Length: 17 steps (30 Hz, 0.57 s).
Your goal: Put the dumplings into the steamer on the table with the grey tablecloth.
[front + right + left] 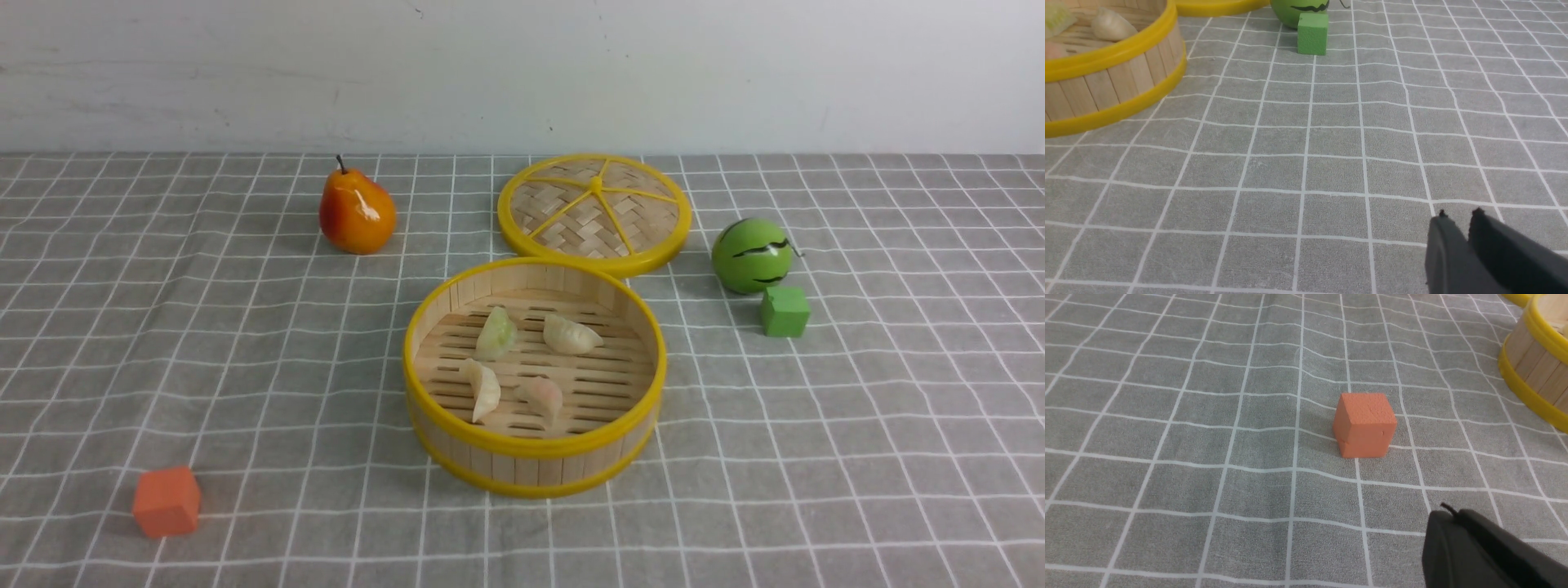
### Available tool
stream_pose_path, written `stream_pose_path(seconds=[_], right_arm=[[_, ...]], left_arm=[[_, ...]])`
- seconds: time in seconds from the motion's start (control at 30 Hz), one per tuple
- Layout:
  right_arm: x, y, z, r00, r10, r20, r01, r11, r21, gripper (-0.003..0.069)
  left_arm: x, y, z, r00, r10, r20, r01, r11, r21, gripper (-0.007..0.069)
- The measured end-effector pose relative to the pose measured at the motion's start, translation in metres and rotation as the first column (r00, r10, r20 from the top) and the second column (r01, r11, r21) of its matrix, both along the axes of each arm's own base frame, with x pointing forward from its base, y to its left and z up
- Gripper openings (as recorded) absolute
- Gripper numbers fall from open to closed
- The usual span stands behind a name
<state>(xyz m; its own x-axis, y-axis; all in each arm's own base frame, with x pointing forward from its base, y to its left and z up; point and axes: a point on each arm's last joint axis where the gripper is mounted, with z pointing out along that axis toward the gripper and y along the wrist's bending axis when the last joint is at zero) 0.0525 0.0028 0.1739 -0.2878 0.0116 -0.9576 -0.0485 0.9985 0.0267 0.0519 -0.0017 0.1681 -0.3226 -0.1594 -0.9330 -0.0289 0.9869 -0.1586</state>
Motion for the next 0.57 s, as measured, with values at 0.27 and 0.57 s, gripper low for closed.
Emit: stream_pose_path(seconds=[0.27,0.57], right_arm=[[0.0000,0.0000,0.0000,1.000,0.000,0.000,0.000,1.000,0.000,0.0100],[0.0000,0.0000,0.0000,1.000,0.000,0.000,0.000,1.000,0.000,0.0114]], left_arm=[[0.0000,0.0000,0.0000,1.000,0.000,0.000,0.000,1.000,0.000,-0.0011],[0.0000,0.0000,0.0000,1.000,0.000,0.000,0.000,1.000,0.000,-0.0003]])
